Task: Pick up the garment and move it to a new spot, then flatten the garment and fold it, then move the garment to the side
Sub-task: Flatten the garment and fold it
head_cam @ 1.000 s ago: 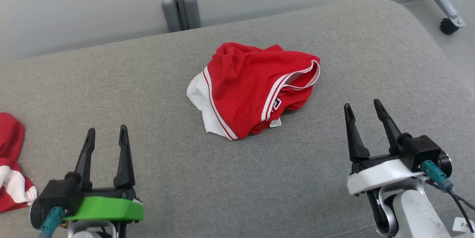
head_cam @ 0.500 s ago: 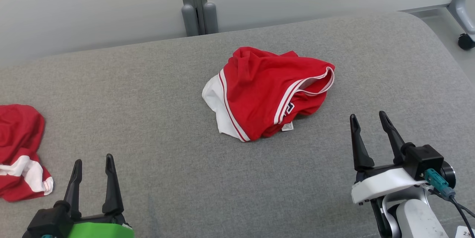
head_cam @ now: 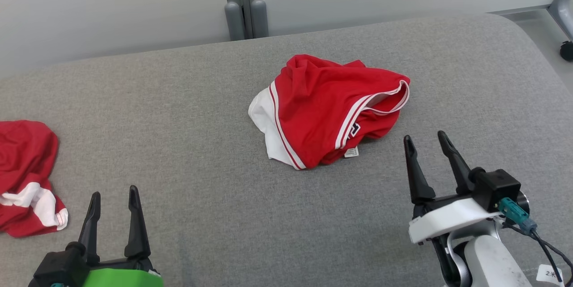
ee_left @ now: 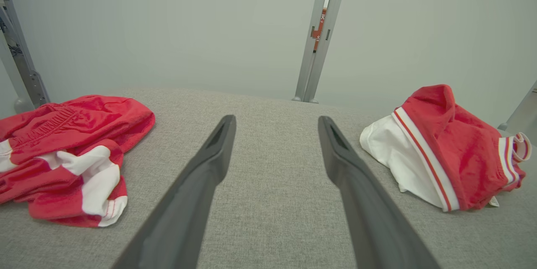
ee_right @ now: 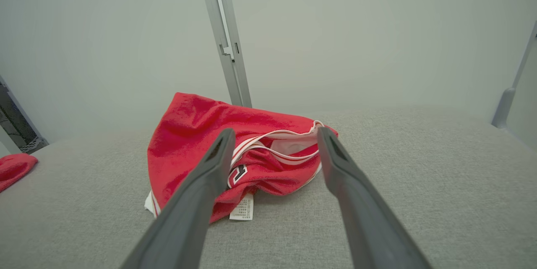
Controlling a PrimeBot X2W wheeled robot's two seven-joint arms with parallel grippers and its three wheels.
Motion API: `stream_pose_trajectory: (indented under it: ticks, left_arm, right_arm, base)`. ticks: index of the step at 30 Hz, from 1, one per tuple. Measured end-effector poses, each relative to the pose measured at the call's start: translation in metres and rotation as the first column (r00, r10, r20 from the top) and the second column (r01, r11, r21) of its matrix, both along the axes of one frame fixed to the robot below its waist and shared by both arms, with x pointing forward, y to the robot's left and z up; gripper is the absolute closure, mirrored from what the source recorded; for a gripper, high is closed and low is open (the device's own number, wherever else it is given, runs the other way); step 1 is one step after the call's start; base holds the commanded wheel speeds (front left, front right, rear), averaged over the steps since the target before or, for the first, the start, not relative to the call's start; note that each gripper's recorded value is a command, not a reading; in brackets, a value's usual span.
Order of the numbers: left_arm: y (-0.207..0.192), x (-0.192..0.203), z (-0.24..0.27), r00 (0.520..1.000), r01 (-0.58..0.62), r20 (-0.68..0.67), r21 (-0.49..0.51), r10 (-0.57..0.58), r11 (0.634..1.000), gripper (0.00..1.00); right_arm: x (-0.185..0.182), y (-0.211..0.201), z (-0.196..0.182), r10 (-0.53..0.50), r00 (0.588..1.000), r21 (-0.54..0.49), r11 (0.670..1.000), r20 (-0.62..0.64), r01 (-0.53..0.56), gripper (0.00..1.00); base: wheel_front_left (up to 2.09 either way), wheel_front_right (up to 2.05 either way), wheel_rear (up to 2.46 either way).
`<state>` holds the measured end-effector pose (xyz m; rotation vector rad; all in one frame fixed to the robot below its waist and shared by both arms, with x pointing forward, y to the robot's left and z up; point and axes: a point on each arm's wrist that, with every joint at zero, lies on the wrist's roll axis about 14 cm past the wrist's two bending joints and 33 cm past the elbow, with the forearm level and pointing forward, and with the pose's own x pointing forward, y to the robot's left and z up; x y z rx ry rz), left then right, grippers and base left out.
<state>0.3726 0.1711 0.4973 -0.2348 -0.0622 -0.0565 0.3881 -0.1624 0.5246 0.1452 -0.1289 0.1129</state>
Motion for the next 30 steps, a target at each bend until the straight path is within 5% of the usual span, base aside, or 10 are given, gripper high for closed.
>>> stream_pose_trajectory:
  ticks: [11,20,30]
  left_arm:
    - [-0.009,0.004,-0.002,1.0,0.023,-0.005,-0.002,-0.023,1.0,0.0]
    - [0.0,0.008,-0.006,1.0,-0.006,-0.016,0.0,0.006,1.0,0.0]
    - [0.004,0.01,-0.014,0.999,-0.018,-0.039,-0.002,0.018,1.0,0.0]
  right_arm:
    - [0.041,0.07,-0.036,0.223,0.948,0.039,0.975,-0.227,-0.22,0.0]
    - [0.058,0.087,-0.084,0.262,0.887,0.066,0.964,-0.381,-0.257,0.0]
    - [0.065,0.111,-0.094,0.323,0.865,0.078,0.945,-0.385,-0.318,0.0]
  base:
    - [0.0,0.0,0.0]
    - [0.0,0.0,0.0]
    - [0.0,0.0,0.0]
